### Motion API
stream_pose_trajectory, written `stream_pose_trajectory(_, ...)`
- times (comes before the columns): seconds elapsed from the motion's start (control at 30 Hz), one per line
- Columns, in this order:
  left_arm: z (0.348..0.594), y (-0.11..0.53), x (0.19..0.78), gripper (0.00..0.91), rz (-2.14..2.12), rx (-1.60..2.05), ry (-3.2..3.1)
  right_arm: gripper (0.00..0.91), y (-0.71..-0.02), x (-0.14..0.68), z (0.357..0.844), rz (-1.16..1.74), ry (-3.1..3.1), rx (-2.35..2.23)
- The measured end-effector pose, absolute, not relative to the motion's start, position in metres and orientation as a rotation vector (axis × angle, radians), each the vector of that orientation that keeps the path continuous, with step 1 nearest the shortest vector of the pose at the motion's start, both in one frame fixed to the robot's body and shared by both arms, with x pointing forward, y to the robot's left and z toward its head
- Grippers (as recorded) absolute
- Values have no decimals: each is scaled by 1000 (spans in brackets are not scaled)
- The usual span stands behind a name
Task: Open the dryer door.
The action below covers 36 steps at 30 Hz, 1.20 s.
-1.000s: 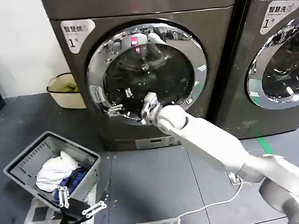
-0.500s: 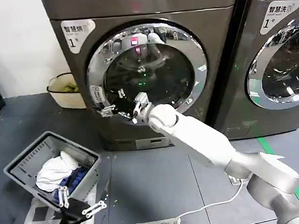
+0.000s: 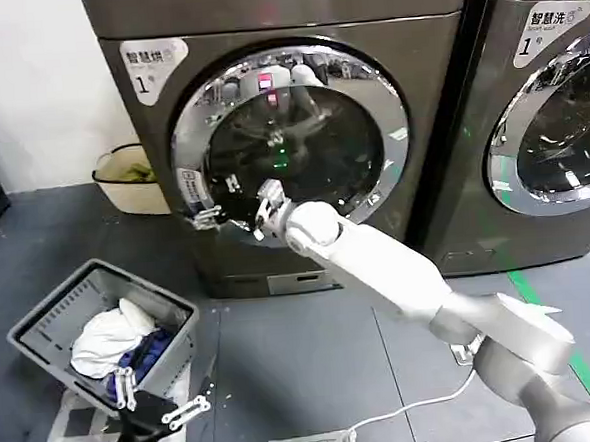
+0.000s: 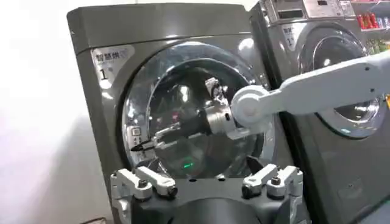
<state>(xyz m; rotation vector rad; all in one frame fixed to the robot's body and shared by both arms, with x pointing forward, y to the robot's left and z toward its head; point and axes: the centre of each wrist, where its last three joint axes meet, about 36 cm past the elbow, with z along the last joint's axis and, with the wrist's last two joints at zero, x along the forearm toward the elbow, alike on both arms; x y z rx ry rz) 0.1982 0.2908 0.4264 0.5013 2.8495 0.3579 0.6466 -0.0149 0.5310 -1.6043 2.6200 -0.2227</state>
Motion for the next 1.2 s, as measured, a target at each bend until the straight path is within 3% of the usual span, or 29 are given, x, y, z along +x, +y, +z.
stream_pose_trajectory(0.47,425,291,198,907,355,501,2851,907,-13,649,532,-227,2572,-1702)
stream_pose_trajectory(1.2,423,326,216,907,266,362,2906,907,-67,620,556,-125,2400,-1938)
